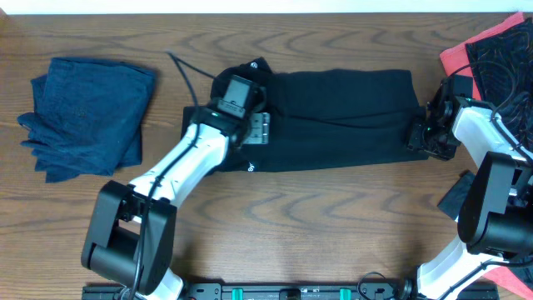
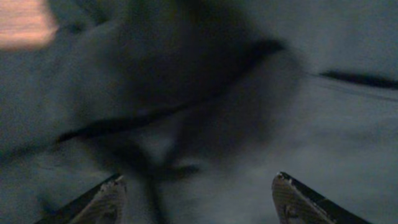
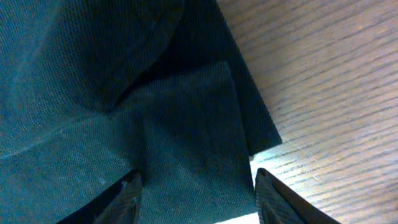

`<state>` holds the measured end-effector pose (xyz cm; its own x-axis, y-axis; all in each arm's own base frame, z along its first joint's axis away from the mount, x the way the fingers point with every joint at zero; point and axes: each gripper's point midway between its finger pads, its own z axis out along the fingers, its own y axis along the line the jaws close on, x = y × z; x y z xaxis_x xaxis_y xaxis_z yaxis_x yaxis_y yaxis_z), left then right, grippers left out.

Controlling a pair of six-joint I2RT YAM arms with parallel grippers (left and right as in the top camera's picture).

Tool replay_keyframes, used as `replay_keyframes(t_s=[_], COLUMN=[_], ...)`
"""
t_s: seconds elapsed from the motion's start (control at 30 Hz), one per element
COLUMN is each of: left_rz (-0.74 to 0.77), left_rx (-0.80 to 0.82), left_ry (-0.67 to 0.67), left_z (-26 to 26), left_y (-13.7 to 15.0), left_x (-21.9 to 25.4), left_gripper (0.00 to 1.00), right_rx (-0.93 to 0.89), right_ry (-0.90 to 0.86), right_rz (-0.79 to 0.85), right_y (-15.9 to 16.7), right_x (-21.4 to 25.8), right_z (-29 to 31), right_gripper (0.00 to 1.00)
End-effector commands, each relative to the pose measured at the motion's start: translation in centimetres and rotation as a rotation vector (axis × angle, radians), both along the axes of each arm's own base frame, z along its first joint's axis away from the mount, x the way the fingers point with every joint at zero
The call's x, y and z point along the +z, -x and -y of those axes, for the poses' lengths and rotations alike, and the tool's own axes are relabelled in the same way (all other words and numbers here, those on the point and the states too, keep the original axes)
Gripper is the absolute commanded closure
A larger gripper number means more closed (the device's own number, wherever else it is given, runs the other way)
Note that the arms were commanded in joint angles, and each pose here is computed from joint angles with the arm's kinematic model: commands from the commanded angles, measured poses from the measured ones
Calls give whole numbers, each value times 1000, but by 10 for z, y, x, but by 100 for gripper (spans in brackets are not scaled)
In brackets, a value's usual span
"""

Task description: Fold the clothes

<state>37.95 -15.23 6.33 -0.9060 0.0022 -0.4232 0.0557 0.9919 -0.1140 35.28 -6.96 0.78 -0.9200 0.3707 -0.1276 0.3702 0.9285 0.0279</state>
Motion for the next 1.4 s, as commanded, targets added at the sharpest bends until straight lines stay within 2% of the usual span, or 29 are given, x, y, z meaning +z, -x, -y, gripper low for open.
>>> replay_keyframes(t_s=[0.0,0.27,0.43,0.63,0.7,0.87,1.07,1.37], left_rz=[-2,-65,-80,-102,-96,-76,-106,-179], left_rx=[75,148,149,149,151,188,238,412], left_ry=[-16,-18,-24,-35,-34,-50,-65,-58], left_z=[-21,-37,-37,-37,-37,-50,-70,-102], left_y=[-4,10,11,11,8,-1,1,13], left_x=[6,-14,-21,-35,-36,-39,-45,-50], left_gripper=[32,35,47,51,60,93,94,94], right_rx=[15,15,14,15,14,14,14,15], right_ry=[-2,-3,-4,-2,-2,-2,-2,-2], right_rz=[-14,-25,-25,-14,-14,-15,-14,-14], right_y=[2,5,5,2,2,2,2,2], right_x=[-5,-5,-5,-5,-5,-5,-5,-5], right_z=[-3,-4,-4,-3,-3,-3,-3,-3], right_gripper=[43,43,44,43,43,44,44,43])
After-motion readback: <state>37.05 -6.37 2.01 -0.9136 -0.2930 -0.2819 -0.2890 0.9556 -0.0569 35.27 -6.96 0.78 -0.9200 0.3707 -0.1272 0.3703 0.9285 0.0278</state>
